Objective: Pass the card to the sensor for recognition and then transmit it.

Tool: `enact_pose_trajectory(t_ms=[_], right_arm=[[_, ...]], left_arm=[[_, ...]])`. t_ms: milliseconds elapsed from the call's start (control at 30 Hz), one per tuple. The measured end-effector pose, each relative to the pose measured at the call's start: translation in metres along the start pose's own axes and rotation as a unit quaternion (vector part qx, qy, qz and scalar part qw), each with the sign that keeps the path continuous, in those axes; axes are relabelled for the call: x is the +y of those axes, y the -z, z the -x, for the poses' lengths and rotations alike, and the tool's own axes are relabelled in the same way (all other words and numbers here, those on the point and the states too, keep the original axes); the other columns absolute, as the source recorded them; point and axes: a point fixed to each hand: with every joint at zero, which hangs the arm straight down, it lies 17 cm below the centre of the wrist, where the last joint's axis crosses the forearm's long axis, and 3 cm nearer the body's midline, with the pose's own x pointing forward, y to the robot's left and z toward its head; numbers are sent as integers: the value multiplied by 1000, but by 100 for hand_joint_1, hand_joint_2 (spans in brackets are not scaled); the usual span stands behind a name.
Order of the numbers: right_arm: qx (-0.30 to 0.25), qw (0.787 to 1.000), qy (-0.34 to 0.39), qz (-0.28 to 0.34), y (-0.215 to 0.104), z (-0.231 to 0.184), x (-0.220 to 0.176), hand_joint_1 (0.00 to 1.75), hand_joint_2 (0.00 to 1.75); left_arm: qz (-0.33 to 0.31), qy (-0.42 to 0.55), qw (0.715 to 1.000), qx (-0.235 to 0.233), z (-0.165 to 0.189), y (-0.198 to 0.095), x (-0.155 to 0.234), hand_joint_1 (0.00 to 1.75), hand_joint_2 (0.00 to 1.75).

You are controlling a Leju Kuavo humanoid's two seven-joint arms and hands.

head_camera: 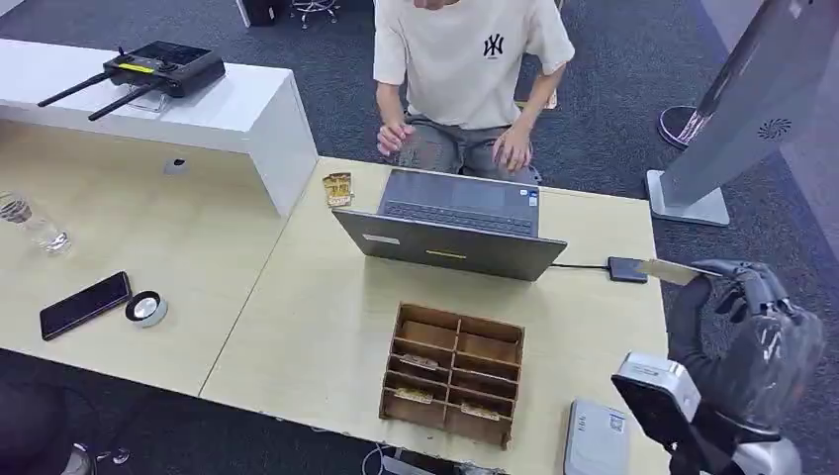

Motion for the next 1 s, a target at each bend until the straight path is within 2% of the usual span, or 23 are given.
enact_pose_trajectory(t_ms=[300, 567, 767, 1000], right_arm=[[101, 993, 26, -51, -42, 48, 1, 175, 175], [172, 979, 71, -84, -69, 74, 5, 175, 175], [205, 964, 121, -116, -85, 81, 16, 175, 175], [239, 949, 139, -152, -110, 91, 26, 175, 175]], left_arm=[[9, -33, 999, 18, 6, -7, -10, 0, 175], [13, -59, 998, 31, 8, -11, -13, 0, 175], [15, -74, 997, 35, 8, -13, -15, 0, 175], [20, -92, 995, 39, 6, -15, -18, 0, 175]])
